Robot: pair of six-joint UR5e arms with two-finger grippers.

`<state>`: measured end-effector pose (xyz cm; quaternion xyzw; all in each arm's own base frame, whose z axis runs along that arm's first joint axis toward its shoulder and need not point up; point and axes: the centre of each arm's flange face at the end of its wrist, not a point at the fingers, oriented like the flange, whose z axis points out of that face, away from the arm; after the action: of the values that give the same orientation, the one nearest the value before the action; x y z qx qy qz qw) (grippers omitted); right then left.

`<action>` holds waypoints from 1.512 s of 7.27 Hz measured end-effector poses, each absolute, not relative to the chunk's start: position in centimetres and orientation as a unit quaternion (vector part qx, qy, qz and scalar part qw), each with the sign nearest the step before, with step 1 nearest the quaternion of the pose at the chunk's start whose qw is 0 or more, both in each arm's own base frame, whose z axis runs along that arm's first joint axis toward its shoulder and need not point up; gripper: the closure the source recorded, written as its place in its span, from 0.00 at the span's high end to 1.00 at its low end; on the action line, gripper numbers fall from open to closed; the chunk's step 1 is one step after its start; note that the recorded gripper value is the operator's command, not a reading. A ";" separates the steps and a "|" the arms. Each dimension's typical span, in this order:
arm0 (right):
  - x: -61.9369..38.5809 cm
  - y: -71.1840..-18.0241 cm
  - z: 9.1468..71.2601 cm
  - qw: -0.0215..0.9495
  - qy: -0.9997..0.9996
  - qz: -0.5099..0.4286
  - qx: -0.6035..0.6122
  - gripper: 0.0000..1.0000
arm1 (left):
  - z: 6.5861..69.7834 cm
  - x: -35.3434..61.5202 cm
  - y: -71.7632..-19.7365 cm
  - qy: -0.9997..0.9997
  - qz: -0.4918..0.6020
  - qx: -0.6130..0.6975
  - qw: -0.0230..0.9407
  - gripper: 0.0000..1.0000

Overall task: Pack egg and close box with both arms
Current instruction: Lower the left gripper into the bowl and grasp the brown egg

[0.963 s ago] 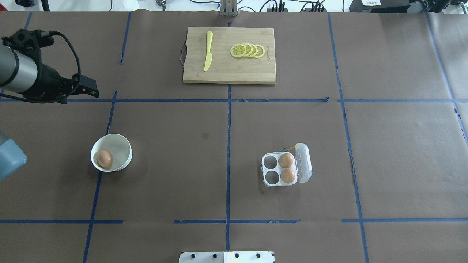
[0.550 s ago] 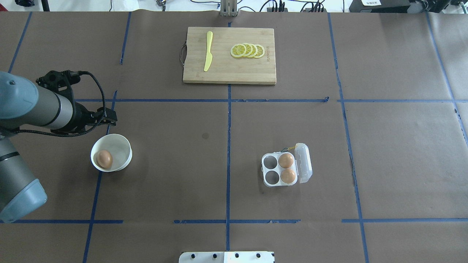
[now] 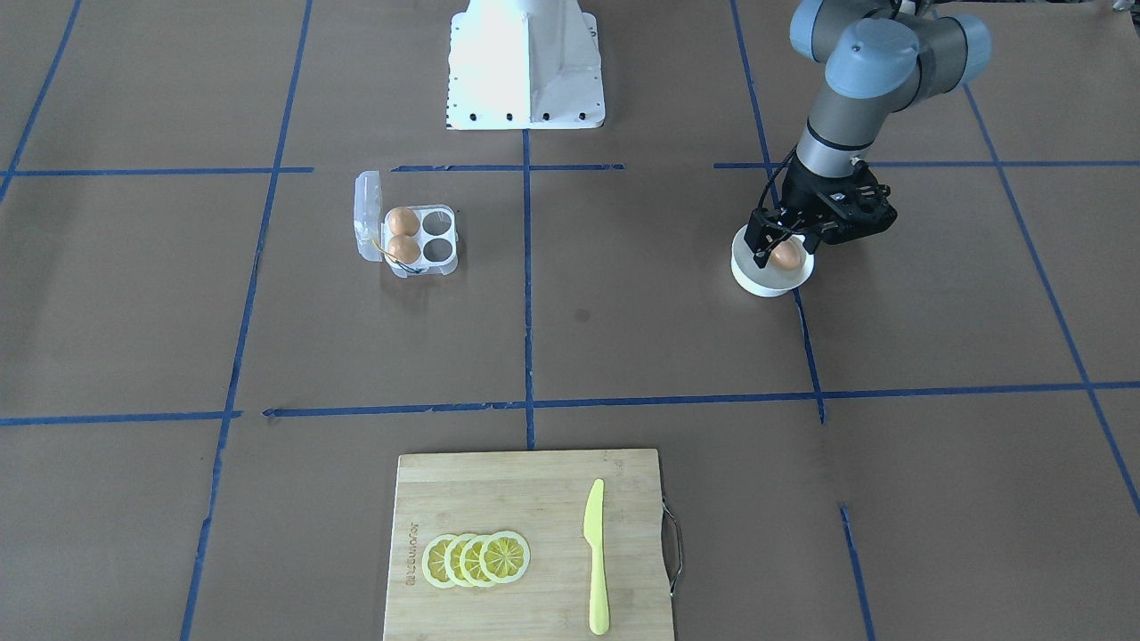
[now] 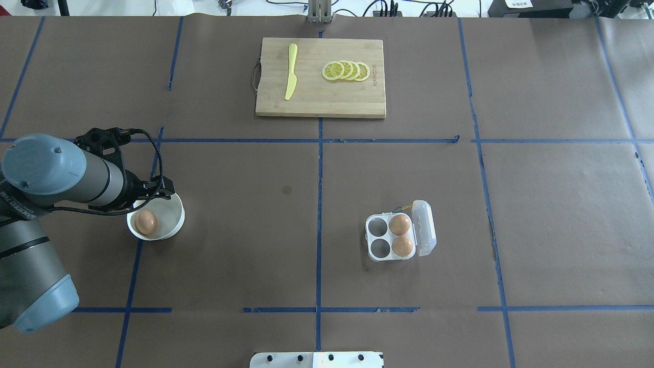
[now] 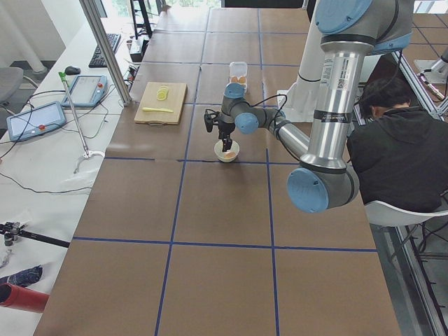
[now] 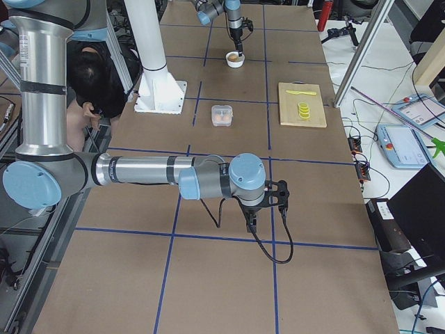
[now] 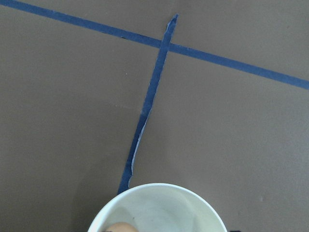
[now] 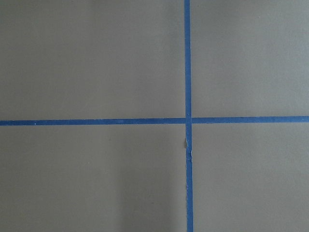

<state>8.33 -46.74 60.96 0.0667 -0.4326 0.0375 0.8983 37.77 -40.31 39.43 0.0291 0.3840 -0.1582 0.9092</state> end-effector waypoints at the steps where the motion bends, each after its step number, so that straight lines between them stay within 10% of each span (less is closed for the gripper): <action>1: 8.3 -46.8 60.9 0.898 -0.434 0.037 0.067 1.00 | 39.6 38.1 -40.1 0.382 -0.156 0.027 0.910 0.82; 11: 8.3 -46.8 60.8 0.897 -0.435 0.037 0.068 1.00 | 42.1 40.3 -39.2 0.361 -0.144 0.012 0.921 0.80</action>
<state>8.31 -46.85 60.78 0.0680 -0.4354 0.0366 0.8969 40.33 -39.17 42.10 0.0117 0.3608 -0.1444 0.9213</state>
